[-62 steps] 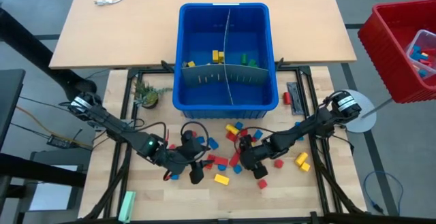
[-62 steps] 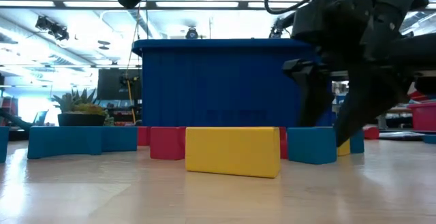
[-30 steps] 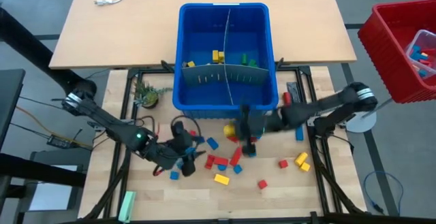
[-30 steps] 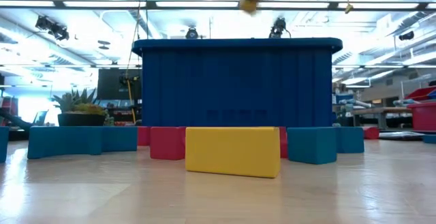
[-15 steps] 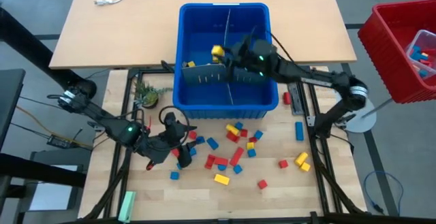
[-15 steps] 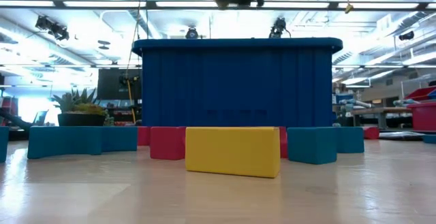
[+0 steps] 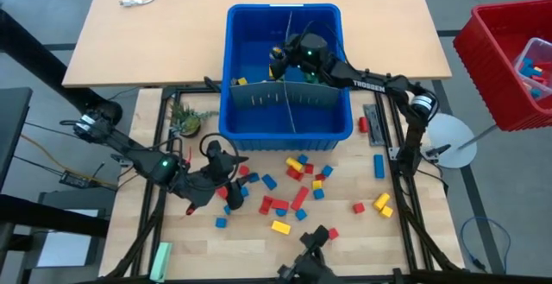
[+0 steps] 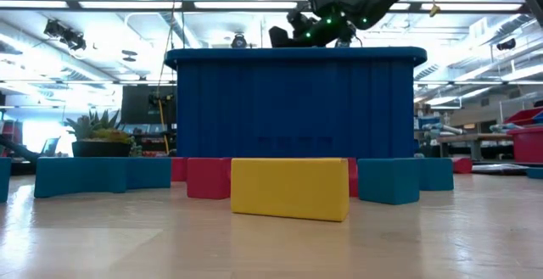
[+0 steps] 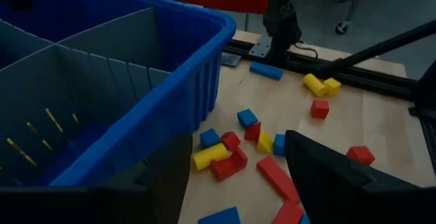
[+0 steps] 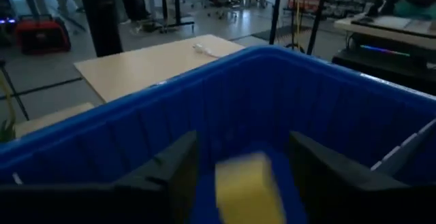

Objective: Sort blocks
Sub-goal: Put the yellow block with the other yellow blocks into the blue bin

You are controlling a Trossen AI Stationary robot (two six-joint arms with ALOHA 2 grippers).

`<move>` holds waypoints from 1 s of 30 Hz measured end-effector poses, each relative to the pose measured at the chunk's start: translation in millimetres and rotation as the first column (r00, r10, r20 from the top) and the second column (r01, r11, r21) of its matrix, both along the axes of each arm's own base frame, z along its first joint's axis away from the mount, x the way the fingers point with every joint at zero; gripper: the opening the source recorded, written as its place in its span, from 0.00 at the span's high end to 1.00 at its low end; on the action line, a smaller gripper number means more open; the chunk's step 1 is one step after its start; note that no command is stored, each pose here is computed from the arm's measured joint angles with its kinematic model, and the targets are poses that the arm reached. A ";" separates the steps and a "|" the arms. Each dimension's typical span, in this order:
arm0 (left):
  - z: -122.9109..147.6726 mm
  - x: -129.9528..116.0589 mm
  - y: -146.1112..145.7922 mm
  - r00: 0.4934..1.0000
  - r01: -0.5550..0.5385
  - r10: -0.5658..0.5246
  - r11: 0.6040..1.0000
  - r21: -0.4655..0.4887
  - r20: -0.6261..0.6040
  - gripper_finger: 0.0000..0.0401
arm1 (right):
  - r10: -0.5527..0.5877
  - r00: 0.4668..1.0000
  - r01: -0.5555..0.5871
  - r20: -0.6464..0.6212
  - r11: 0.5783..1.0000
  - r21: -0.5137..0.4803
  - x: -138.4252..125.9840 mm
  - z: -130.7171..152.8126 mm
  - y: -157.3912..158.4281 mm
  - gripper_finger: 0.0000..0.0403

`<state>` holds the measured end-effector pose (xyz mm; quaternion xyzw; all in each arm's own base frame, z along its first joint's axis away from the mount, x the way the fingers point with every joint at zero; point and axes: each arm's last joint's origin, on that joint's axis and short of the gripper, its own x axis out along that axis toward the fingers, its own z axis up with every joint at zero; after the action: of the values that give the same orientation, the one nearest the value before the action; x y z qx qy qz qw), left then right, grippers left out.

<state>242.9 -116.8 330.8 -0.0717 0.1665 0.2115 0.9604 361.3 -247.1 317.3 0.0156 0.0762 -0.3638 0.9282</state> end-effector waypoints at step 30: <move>-4.5 0.2 4.8 0.998 0.013 -0.013 1.000 0.000 -0.055 0.39 | 0.851 0.409 -0.694 -0.330 0.525 0.493 -16.8 27.5 310.8 0.28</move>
<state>243.0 -112.0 326.3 -0.0648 0.1935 0.2071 0.9568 344.4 63.8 344.8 0.0065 0.3799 0.1385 0.9146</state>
